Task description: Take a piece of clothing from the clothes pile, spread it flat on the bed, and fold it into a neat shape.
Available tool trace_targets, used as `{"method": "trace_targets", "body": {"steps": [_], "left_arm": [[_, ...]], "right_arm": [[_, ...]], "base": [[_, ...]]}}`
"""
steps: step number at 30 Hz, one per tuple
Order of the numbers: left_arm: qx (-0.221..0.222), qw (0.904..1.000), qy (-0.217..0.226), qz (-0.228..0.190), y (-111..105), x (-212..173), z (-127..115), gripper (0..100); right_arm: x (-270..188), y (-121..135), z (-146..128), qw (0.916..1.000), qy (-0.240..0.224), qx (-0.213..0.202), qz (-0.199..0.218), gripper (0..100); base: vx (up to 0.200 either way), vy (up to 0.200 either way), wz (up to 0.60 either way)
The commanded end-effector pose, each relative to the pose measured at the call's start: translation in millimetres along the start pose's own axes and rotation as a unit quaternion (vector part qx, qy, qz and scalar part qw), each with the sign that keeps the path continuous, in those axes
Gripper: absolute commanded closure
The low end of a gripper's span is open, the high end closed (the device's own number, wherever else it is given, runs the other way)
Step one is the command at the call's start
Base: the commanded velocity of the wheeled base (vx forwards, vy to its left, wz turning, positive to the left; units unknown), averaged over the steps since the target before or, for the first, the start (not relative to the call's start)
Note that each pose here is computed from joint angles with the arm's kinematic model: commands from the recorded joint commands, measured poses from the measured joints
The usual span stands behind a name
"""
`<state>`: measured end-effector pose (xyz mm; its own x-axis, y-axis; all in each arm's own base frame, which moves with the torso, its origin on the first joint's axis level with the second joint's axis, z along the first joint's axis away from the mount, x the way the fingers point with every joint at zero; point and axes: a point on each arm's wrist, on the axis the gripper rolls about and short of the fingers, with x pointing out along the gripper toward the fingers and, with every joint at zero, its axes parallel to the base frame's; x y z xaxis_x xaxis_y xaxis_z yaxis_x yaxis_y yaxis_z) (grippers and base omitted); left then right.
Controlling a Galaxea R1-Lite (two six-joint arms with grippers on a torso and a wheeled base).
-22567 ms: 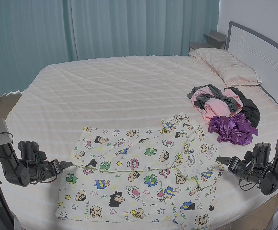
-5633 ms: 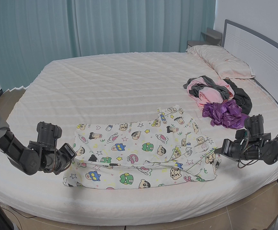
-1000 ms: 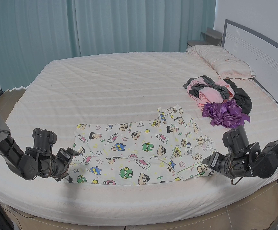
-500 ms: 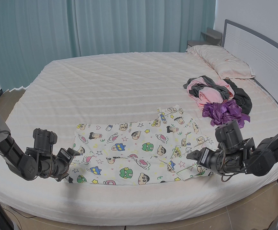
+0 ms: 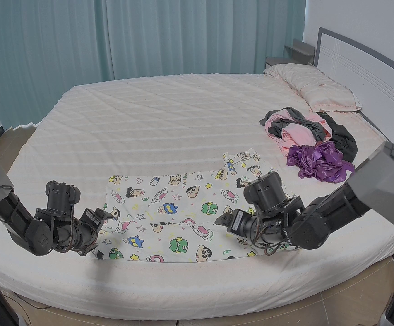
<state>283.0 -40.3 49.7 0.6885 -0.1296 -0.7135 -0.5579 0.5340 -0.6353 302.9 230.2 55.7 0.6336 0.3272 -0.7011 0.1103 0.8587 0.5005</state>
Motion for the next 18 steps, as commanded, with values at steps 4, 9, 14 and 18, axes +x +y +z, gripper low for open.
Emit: {"method": "trace_targets", "body": {"steps": [4, 9, 14, 18], "left_arm": [[0.000, 1.0000, -0.005, -0.006, -0.1, -1.0, 0.9, 0], [0.000, 1.0000, -0.004, -0.006, 0.1, -0.6, 0.7, 0], [0.000, 1.0000, -0.003, -0.006, 0.4, -0.7, 0.5, 0], [0.000, 1.0000, -0.003, -0.006, 0.3, -0.2, 0.6, 0]], "right_arm": [[44.1, 6.9, -14.2, 0.9998, 0.015, -0.010, -0.007, 0], [51.7, 6.7, -8.2, 1.0000, 0.003, -0.004, -0.004, 0], [53.4, 6.8, 2.4, 0.9998, -0.019, 0.003, 0.007, 0], [54.7, 7.6, 9.7, 0.9992, -0.034, 0.011, 0.018, 0]], "base": [[0.000, 0.000, 0.00], [0.000, 0.000, 0.00], [0.000, 0.000, 0.00], [0.000, 0.000, 0.00]]}}
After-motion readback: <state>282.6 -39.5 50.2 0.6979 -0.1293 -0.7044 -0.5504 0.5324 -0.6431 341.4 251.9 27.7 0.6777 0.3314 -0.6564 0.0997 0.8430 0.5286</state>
